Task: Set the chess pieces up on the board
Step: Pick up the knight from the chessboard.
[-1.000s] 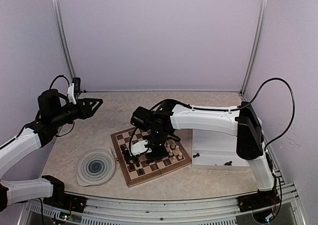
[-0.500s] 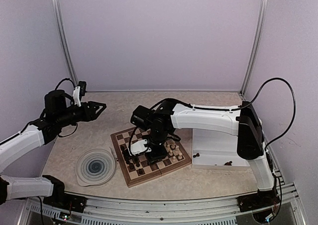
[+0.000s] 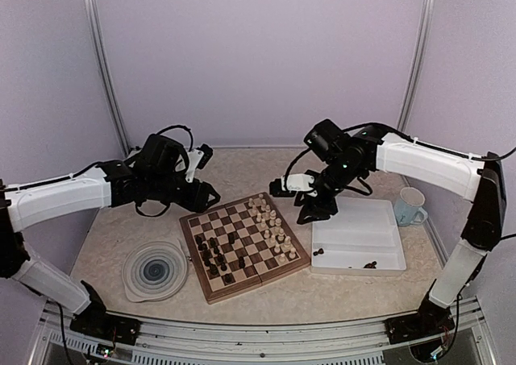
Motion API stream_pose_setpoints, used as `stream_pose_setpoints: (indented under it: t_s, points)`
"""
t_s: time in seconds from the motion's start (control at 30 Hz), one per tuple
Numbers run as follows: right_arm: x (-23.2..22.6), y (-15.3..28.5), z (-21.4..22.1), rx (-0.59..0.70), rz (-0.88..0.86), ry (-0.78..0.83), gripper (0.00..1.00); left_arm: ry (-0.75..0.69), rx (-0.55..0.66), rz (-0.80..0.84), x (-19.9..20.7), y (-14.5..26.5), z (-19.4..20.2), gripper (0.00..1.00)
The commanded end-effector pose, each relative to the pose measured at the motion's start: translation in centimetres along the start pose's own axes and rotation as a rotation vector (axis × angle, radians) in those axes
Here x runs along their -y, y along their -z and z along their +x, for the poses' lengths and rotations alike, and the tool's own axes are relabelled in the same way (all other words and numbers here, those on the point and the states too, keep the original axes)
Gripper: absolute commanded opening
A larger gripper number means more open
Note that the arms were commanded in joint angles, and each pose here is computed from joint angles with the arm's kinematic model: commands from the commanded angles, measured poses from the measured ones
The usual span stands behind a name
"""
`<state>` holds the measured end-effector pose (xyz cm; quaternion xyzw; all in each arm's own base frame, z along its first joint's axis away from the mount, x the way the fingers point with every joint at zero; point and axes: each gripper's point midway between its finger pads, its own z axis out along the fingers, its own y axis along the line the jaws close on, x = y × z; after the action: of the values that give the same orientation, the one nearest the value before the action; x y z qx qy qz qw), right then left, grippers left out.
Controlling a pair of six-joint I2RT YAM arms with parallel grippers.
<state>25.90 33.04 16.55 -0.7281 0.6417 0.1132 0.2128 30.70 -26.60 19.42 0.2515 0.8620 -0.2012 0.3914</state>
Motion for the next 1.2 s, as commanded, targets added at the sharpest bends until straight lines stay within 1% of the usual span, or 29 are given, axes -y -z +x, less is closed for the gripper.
stream_pose_setpoints:
  t_s: [0.0, 0.07, 0.17, 0.3, 0.43, 0.53, 0.63, 0.83, 0.93, 1.0, 1.07, 1.17]
  points:
    - [2.5, 2.9, 2.4, 0.143, 0.093, -0.142, 0.52, -0.070, -0.189, -0.015, 0.6, -2.5, 2.7, 0.57]
    - [2.7, 3.9, 3.4, 0.171, 0.136, -0.170, 0.52, -0.068, -0.251, 0.000, 1.0, -3.9, 3.6, 0.55]
    - [2.9, 4.5, 4.7, 0.175, 0.181, -0.189, 0.53, -0.081, -0.325, 0.027, 1.8, -5.5, 4.9, 0.55]
    - [3.2, 5.1, 5.1, 0.186, 0.201, -0.204, 0.53, -0.099, -0.376, 0.033, 2.5, -7.0, 5.9, 0.54]
    - [3.3, 5.0, 5.2, 0.186, 0.198, -0.206, 0.53, -0.121, -0.445, 0.039, 3.3, -8.2, 7.3, 0.46]
    - [3.3, 4.6, 5.3, 0.181, 0.191, -0.210, 0.53, -0.128, -0.487, 0.050, 4.0, -9.0, 8.4, 0.44]
    - [3.3, 4.4, 5.3, 0.182, 0.184, -0.212, 0.53, -0.129, -0.512, 0.071, 4.5, -9.3, 9.1, 0.40]
    - [3.2, 4.5, 5.3, 0.182, 0.183, -0.214, 0.53, -0.131, -0.538, 0.048, 4.1, -9.8, 9.8, 0.25]
    - [3.3, 4.4, 5.4, 0.176, 0.185, -0.214, 0.53, -0.132, -0.559, 0.041, 3.9, -10.1, 10.3, 0.10]
    - [3.3, 4.4, 5.5, 0.173, 0.186, -0.216, 0.53, -0.134, -0.556, 0.027, 3.6, -10.0, 10.1, 0.03]
    - [3.3, 4.3, 5.5, 0.172, 0.185, -0.215, 0.53, -0.132, -0.537, -0.002, 2.8, -9.8, 9.4, 0.00]
    - [3.3, 4.1, 5.6, 0.169, 0.180, -0.219, 0.53, -0.085, -0.496, -0.034, 0.8, -8.6, 8.0, 0.00]
